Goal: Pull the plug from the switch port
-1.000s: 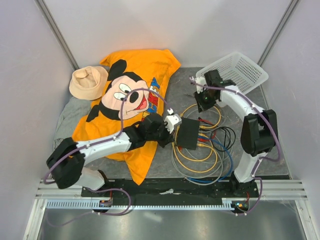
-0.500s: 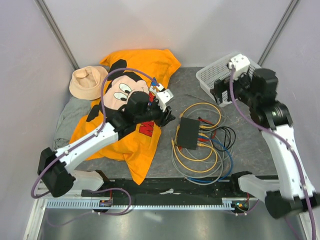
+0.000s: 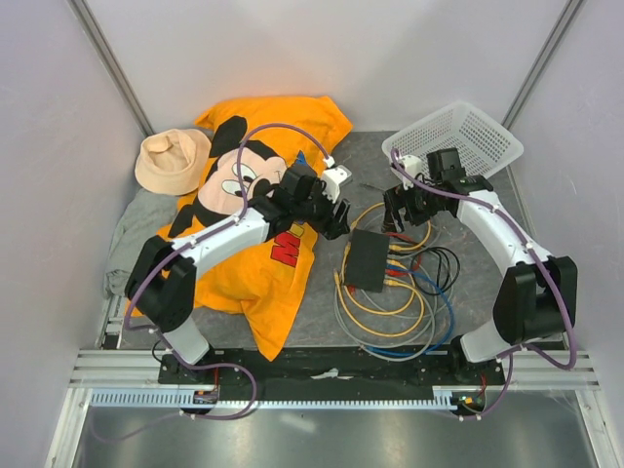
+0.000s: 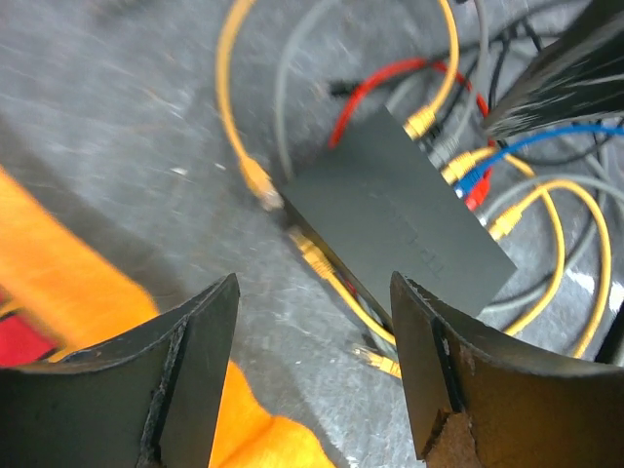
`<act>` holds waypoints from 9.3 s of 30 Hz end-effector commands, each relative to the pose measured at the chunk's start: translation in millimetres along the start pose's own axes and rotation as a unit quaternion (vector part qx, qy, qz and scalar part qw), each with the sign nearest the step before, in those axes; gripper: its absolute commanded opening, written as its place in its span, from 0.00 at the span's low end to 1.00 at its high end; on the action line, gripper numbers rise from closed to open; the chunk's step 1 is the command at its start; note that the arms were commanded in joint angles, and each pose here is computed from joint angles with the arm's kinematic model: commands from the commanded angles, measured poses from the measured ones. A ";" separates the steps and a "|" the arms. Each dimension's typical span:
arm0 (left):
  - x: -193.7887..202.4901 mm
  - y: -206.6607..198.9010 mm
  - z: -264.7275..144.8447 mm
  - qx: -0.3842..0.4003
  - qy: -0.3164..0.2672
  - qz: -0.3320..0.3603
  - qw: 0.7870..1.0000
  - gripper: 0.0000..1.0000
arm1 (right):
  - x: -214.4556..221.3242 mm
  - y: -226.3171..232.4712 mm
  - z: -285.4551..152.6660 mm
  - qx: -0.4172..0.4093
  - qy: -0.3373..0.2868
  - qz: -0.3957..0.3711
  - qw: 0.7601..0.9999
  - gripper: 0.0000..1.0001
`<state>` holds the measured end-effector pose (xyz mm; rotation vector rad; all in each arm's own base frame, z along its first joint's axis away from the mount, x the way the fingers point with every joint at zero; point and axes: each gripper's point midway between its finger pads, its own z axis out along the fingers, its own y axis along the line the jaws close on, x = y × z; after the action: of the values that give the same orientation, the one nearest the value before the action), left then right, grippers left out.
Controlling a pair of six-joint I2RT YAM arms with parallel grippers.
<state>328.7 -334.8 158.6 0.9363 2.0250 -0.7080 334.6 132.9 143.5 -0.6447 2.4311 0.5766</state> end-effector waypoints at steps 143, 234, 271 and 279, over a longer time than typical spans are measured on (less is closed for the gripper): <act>119.1 -7.4 90.1 0.034 0.140 -0.001 0.990 0.04 | 80.4 -28.6 94.5 -0.236 0.131 0.113 0.956 0.03; 118.2 -12.8 91.1 0.054 0.143 -0.001 0.988 0.03 | 78.6 -25.0 77.4 -0.298 0.152 0.125 0.934 0.45; 119.0 -11.6 95.7 0.054 0.144 -0.001 0.988 0.03 | 87.4 -42.6 84.4 -0.205 0.172 0.038 0.963 0.01; 120.4 -11.5 95.8 0.054 0.145 -0.002 0.988 0.03 | 93.1 -48.0 85.0 -0.190 0.180 0.025 0.965 0.00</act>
<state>327.2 -390.9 57.2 1.0771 2.1002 -0.7974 327.7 126.7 29.5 -0.7858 2.6535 1.2365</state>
